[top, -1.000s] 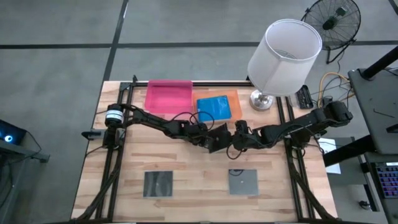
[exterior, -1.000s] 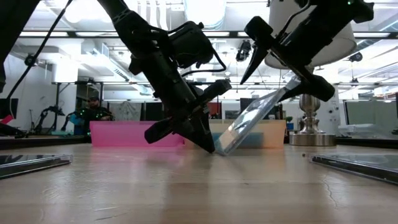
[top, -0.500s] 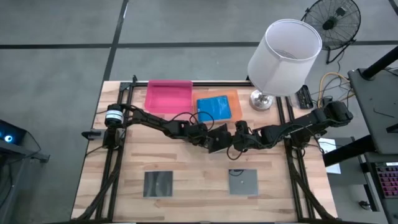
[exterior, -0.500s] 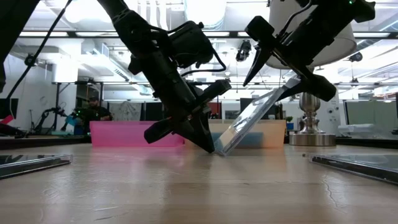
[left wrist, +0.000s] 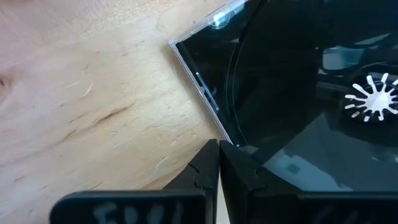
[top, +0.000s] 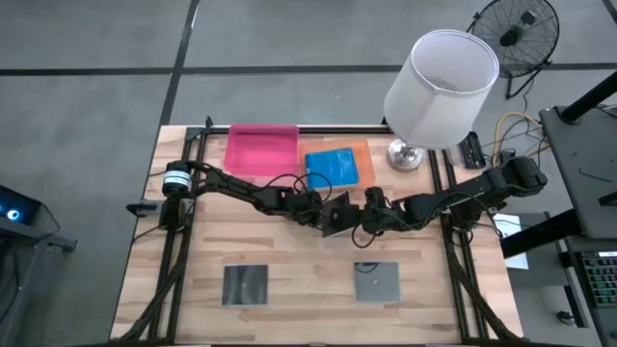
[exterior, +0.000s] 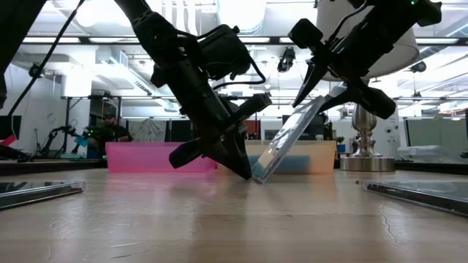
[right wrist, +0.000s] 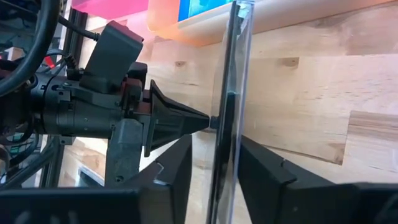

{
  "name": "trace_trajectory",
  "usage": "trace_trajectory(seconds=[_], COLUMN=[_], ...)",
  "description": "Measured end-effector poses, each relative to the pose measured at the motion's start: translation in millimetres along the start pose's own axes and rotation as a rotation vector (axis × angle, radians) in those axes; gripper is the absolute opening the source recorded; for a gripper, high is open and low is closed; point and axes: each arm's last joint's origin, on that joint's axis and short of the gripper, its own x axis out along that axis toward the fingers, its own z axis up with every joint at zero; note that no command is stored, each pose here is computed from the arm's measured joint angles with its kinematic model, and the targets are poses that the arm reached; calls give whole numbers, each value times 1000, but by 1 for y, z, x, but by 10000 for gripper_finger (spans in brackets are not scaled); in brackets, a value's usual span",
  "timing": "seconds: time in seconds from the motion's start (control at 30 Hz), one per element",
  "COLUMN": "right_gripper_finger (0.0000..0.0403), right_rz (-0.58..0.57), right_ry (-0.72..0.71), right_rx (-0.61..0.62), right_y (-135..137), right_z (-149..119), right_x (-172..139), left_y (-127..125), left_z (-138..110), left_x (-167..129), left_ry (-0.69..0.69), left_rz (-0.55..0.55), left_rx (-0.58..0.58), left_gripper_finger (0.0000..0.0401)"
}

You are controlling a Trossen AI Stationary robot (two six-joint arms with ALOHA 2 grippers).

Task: Pick & place jewel cases by type
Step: Put the top black CD case into the pink bin

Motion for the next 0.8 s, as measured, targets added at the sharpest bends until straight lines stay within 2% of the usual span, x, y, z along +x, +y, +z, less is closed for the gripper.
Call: trace_trajectory(seconds=[0.37,0.8], right_gripper_finger=[65,56], right_rz=[1,7], right_ry=[0,2], right_rx=[-2,-19], right_y=[0,0], right_z=[0,1], right_x=[0,-2], left_y=[0,1], left_z=[0,2], left_x=[0,-11], left_ry=[0,7], left_rz=[0,19], left_rx=[3,14], left_gripper_finger=[0,0])
